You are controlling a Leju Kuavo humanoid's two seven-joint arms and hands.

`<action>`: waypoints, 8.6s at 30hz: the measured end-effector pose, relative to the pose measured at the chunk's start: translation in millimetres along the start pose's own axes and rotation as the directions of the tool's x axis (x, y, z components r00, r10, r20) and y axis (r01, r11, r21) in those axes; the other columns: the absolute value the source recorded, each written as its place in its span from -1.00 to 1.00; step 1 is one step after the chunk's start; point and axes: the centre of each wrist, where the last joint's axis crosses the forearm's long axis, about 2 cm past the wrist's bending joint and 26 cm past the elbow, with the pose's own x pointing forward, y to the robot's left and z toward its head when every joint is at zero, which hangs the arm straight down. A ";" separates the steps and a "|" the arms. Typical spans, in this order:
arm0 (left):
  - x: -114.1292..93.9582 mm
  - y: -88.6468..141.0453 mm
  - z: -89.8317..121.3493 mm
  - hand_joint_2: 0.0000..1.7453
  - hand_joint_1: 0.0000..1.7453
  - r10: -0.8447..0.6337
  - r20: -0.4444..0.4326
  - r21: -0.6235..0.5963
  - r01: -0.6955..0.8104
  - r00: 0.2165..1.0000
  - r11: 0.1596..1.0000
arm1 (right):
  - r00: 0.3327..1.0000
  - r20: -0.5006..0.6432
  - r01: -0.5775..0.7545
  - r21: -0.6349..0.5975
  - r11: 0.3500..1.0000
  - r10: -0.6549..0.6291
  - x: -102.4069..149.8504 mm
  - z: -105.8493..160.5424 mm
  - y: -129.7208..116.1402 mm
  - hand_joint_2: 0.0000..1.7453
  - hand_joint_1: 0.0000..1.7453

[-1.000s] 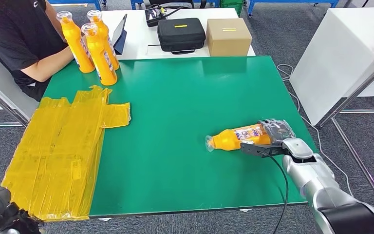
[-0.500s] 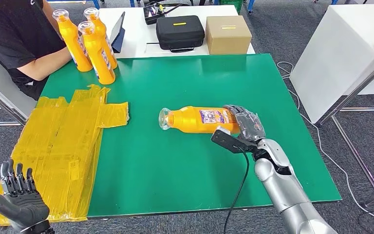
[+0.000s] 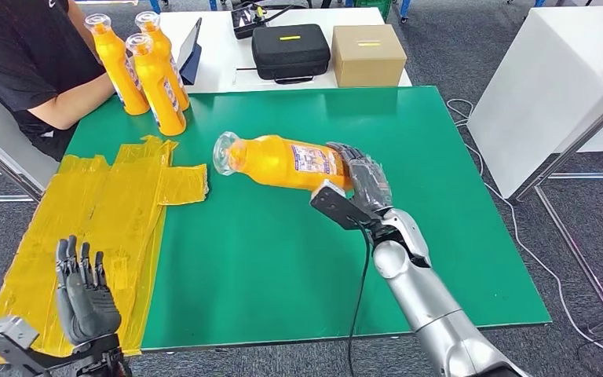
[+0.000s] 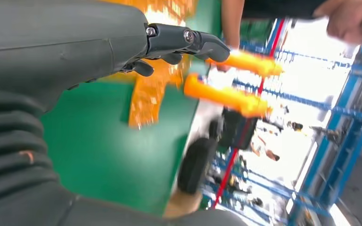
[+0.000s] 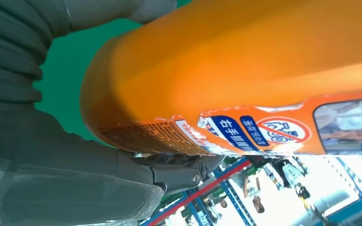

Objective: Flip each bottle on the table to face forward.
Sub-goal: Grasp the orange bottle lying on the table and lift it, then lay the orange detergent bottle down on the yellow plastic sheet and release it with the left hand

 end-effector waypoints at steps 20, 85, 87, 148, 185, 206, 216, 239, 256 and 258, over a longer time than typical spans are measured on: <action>-10.8 -48.4 -22.8 1.00 -1.00 0.106 -0.019 -0.080 -0.108 0.994 0.991 | 0.998 0.044 0.023 0.249 0.968 -0.035 96.1 -29.5 110.6 1.00 1.00; -11.0 -44.7 -36.4 1.00 1.00 0.172 -0.003 -0.040 -0.172 0.985 0.984 | 0.995 0.101 -0.068 0.566 0.822 0.012 154.3 9.8 177.8 1.00 0.40; -11.5 -44.3 -34.9 1.00 1.00 0.168 -0.001 -0.029 -0.168 0.986 0.985 | 0.995 0.100 -0.060 0.570 0.819 0.004 151.1 10.4 178.4 0.00 -0.60; -27.7 -20.9 -84.8 1.00 1.00 -0.795 0.527 0.184 0.954 -0.299 -0.236 | 0.941 0.047 0.312 0.252 0.916 -0.334 64.7 15.8 51.3 -1.00 -1.00; -75.1 61.9 -59.5 -1.00 -1.00 -0.721 0.508 -0.043 0.822 -0.472 -0.568 | 0.955 0.094 0.238 0.330 0.914 -0.283 75.1 12.2 57.7 -1.00 -1.00; -54.6 64.4 -61.3 -1.00 -1.00 -0.768 0.211 -0.164 0.796 0.605 0.582 | 0.879 0.319 0.315 0.168 0.934 -0.354 68.7 37.3 55.6 -1.00 -1.00; 4.9 -0.2 -96.0 -1.00 -1.00 -0.312 0.295 -0.259 0.390 0.903 0.884 | 0.881 0.361 0.340 -0.028 0.940 -0.307 54.8 45.6 50.9 -1.00 -1.00; 2.4 -141.2 -111.5 -1.00 -1.00 0.001 0.239 -0.550 0.134 0.971 0.824 | 0.896 0.366 0.368 -0.294 0.882 -0.252 81.0 28.9 38.8 -1.00 -1.00; -1.8 -144.2 -108.5 -1.00 -1.00 0.003 0.223 -0.546 0.123 0.975 0.829 | 0.893 0.381 0.368 -0.315 0.875 -0.239 95.9 18.4 37.8 -1.00 -1.00; -1.8 -144.2 -108.5 -1.00 -1.00 0.003 0.223 -0.546 0.123 0.975 0.829 | 0.893 0.381 0.369 -0.315 0.875 -0.239 96.0 18.2 37.7 -1.00 -1.00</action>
